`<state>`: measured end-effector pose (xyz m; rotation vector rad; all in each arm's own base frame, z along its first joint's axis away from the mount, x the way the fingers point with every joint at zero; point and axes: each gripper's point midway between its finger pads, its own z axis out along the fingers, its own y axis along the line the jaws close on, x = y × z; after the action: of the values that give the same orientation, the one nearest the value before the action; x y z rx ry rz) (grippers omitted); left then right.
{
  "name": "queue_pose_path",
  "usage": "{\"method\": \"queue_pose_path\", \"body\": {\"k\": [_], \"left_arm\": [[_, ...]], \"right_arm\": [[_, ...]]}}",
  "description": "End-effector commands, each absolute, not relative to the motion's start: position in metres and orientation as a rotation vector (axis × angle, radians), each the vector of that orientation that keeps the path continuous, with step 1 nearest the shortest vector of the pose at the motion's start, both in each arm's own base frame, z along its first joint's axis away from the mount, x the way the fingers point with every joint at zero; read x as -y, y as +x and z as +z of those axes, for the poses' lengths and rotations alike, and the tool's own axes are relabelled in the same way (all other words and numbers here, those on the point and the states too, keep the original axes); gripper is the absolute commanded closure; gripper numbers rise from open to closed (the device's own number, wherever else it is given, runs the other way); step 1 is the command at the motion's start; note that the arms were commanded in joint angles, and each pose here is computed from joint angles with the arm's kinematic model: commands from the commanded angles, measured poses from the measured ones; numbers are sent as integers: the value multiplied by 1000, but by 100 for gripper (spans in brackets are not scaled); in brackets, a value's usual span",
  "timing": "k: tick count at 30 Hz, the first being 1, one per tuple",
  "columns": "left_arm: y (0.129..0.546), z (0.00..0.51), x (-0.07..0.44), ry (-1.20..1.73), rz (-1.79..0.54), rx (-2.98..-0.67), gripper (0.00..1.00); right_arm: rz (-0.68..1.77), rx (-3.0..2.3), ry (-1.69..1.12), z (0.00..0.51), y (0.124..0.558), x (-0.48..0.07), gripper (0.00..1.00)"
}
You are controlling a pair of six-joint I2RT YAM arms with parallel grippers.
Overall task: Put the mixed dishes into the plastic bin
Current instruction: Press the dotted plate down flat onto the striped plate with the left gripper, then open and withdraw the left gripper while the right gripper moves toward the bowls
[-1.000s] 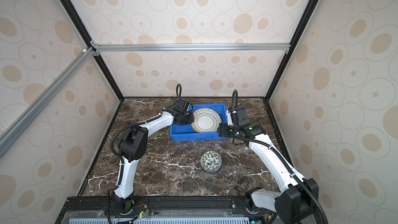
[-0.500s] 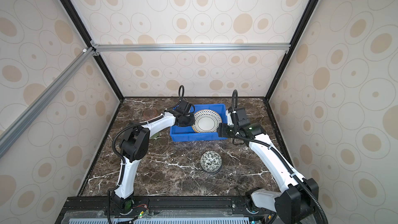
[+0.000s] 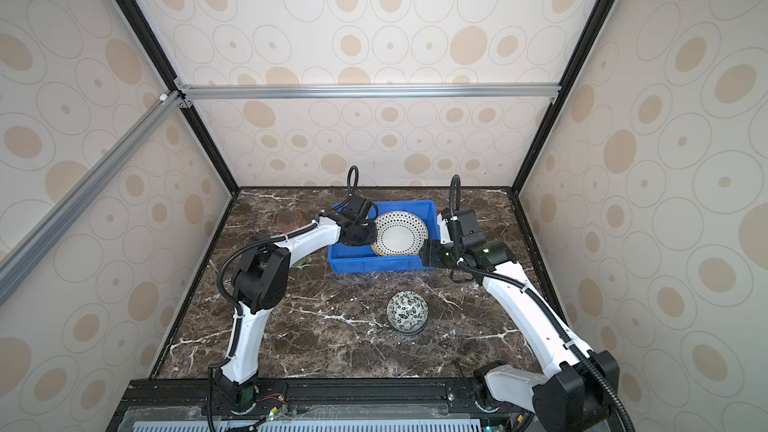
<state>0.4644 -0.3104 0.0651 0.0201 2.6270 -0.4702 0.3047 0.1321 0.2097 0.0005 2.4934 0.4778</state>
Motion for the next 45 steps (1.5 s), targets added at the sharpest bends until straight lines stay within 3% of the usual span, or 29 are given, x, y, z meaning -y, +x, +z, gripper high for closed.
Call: {"method": "queue_pose_path", "body": {"k": [1, 27, 45], "left_arm": [[459, 93, 318, 76, -461, -2596, 78], [436, 148, 302, 169, -298, -2504, 74], [395, 192, 274, 208, -213, -2432, 73]], "right_arm": [[481, -2514, 23, 205, 295, -128, 35], [552, -2574, 54, 190, 285, -134, 35], [572, -2598, 50, 184, 280, -137, 35]]}}
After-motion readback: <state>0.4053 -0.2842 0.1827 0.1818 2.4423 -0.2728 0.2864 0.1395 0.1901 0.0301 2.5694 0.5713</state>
